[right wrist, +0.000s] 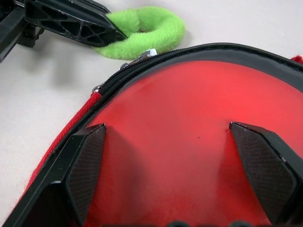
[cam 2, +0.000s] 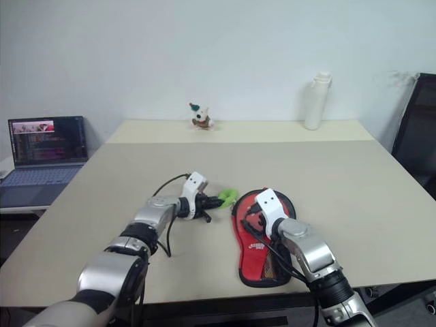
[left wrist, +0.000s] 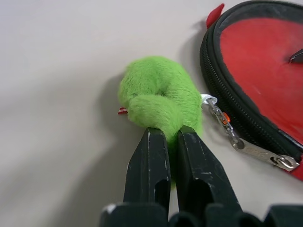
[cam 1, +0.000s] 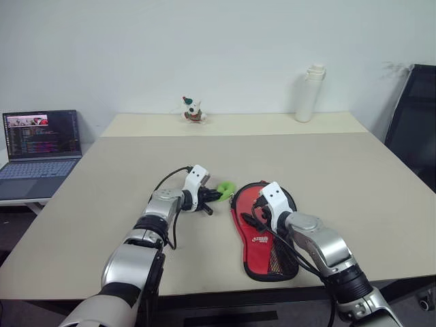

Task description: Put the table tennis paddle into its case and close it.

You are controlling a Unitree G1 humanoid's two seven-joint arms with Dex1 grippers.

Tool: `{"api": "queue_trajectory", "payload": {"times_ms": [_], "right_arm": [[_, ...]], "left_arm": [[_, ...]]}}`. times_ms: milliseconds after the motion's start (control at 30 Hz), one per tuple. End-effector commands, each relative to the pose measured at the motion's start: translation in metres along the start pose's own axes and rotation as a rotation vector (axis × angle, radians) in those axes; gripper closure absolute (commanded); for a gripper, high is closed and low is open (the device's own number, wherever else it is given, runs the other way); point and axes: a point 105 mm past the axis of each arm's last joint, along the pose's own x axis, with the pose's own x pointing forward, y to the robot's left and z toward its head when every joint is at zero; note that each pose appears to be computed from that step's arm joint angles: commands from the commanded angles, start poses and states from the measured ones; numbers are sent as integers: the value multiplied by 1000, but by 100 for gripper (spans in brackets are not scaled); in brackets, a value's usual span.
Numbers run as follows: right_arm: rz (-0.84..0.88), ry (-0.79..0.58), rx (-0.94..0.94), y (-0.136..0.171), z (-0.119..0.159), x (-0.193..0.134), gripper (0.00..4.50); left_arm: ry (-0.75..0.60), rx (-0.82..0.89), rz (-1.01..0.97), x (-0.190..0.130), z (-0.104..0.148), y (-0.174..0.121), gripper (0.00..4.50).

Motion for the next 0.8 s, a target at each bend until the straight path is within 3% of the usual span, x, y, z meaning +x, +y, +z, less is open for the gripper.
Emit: {"api": "queue_trajectory", "payload": {"times_ms": [33,200,400,800], "right_arm": [[6,71,-7,2,-23,-2,0],[34,102,5,11,-36,-5,0],[53,119,23,21,-43,-6,0],[129,211,92,71,-79,-25,0]], "left_arm": [[-25,88,82,0,30,12,448],[-38,153,172,6,60,18,448],[-38,224,229,21,79,9,448],[-38,532,354,53,119,-24,448]]}}
